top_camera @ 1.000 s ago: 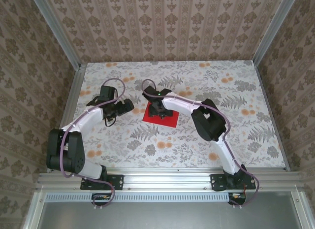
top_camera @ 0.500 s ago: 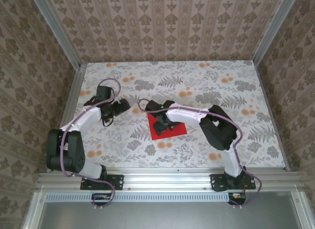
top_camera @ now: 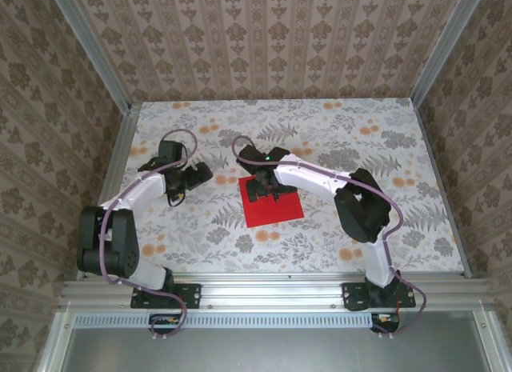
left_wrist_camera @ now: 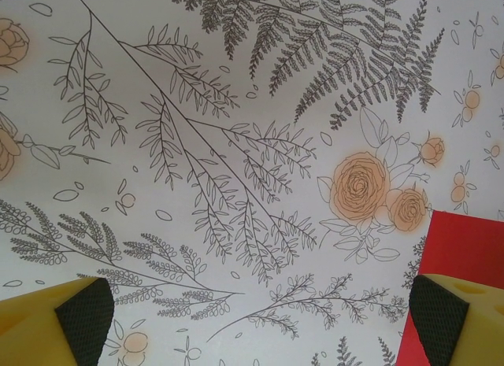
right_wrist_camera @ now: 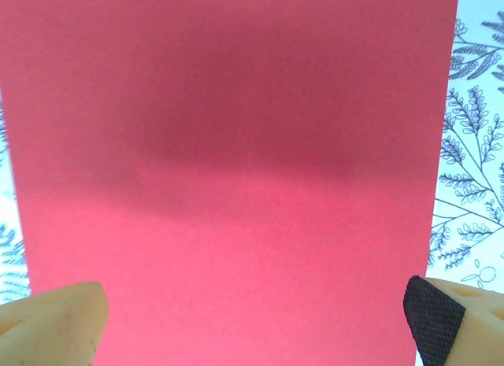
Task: Fold a paper plane with a square sheet of paper (pick it up from the middle)
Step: Fold the square sheet of paper in half at the center of the table.
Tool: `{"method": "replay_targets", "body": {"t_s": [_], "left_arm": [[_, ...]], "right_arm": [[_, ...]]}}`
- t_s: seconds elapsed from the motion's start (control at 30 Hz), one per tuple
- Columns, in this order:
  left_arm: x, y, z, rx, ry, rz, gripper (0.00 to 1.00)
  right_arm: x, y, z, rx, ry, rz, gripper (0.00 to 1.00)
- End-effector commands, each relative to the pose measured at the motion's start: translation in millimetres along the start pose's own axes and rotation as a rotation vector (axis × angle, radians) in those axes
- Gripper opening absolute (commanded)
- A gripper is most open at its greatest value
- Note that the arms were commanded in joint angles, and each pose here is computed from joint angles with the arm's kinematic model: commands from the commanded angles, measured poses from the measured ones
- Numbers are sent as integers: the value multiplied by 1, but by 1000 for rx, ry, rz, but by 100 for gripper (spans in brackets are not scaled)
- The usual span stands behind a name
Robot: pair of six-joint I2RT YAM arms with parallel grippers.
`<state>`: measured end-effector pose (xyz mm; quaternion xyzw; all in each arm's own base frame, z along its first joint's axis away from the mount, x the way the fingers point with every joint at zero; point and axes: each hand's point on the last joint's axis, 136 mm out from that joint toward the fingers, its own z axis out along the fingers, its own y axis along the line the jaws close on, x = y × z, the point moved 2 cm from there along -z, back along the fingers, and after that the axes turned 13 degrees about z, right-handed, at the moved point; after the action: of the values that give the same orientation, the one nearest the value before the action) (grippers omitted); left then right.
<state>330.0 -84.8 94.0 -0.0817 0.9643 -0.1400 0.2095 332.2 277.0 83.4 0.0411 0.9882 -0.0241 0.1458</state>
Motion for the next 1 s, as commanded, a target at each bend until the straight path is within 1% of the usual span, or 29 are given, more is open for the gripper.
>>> {"method": "replay_targets", "body": {"t_s": [0.0, 0.17, 0.4, 0.67, 0.8, 0.97], "left_arm": [[9, 2, 2, 0, 30, -16, 100], [10, 2, 3, -1, 36, -14, 100], [10, 1, 5, 5, 42, -18, 100], [11, 0, 4, 13, 47, -14, 100], [12, -1, 5, 17, 52, -14, 100], [12, -2, 4, 19, 52, -13, 100]], "right_arm": [[3, -2, 15, 44, 59, 53, 100], [7, -6, 34, 67, 101, 71, 100], [26, -6, 57, 68, 188, 65, 99], [54, -23, 85, 103, 289, 63, 91], [63, -31, 94, 120, 314, 62, 88], [64, -34, 96, 125, 316, 60, 80]]}}
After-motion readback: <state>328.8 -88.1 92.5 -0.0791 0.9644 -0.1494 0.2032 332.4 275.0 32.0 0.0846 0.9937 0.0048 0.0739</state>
